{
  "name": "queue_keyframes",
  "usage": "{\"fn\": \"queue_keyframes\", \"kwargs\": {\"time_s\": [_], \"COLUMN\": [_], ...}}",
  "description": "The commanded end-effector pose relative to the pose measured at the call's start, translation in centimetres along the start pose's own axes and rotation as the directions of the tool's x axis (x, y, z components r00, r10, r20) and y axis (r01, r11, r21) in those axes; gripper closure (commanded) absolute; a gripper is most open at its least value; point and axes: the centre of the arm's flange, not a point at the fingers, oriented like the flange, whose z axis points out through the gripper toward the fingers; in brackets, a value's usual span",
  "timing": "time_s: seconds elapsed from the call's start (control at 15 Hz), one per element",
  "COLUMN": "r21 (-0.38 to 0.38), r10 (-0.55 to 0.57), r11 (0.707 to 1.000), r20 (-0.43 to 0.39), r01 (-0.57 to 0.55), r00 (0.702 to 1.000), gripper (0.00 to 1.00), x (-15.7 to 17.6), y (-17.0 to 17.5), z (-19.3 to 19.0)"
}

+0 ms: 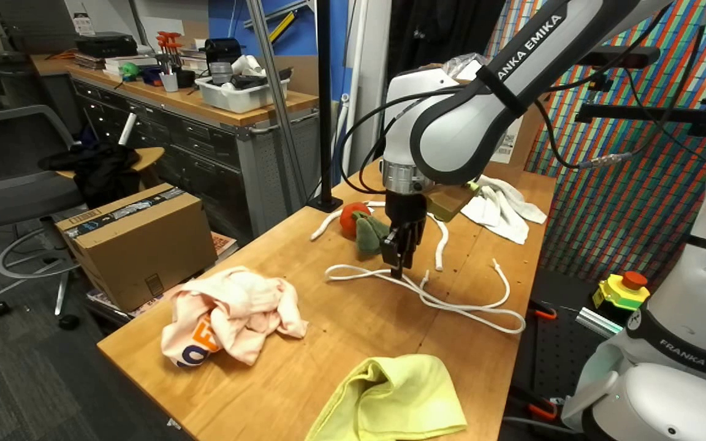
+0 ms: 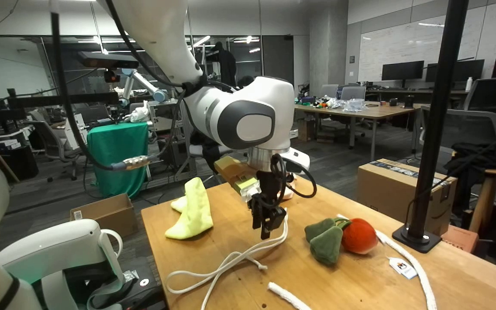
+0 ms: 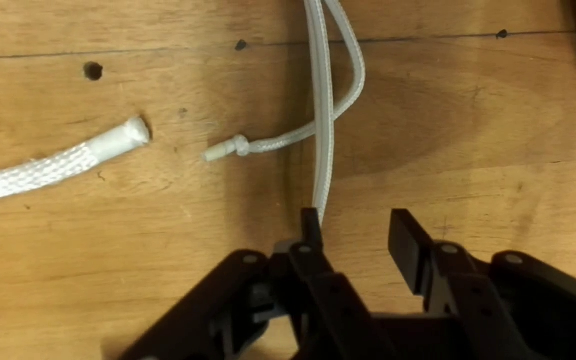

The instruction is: Move the peach shirt and green towel to the left then move the green towel towards you, then move the pink shirt to the right, then move the white towel to the right, move one rope towards you

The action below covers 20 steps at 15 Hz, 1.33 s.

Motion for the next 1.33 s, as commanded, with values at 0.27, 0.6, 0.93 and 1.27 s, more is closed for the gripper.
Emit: {"fn": "queue_keyframes", "kwargs": {"time_s": [0.27, 0.6, 0.93, 1.27], "r21": [-0.012, -0.029, -0.095, -0.131], "r10": [0.036, 0.045, -0.039, -0.085], "r11": [0.999, 0.998, 0.995, 0.989], "r20": [-0.042, -0.071, -0.089, -0.106], "r01": [-0.037, -0.047, 0.031, 0.071], "r00": [0.998, 0.996, 0.995, 0.991], "gripper": [0.0, 0.0, 0.0, 0.0], "x": [0.3, 0.1, -1.3, -1.6], "y": [0.6, 1.7, 2.3, 2.0], "z": [-0.9, -2.8, -7.0, -10.2]}}
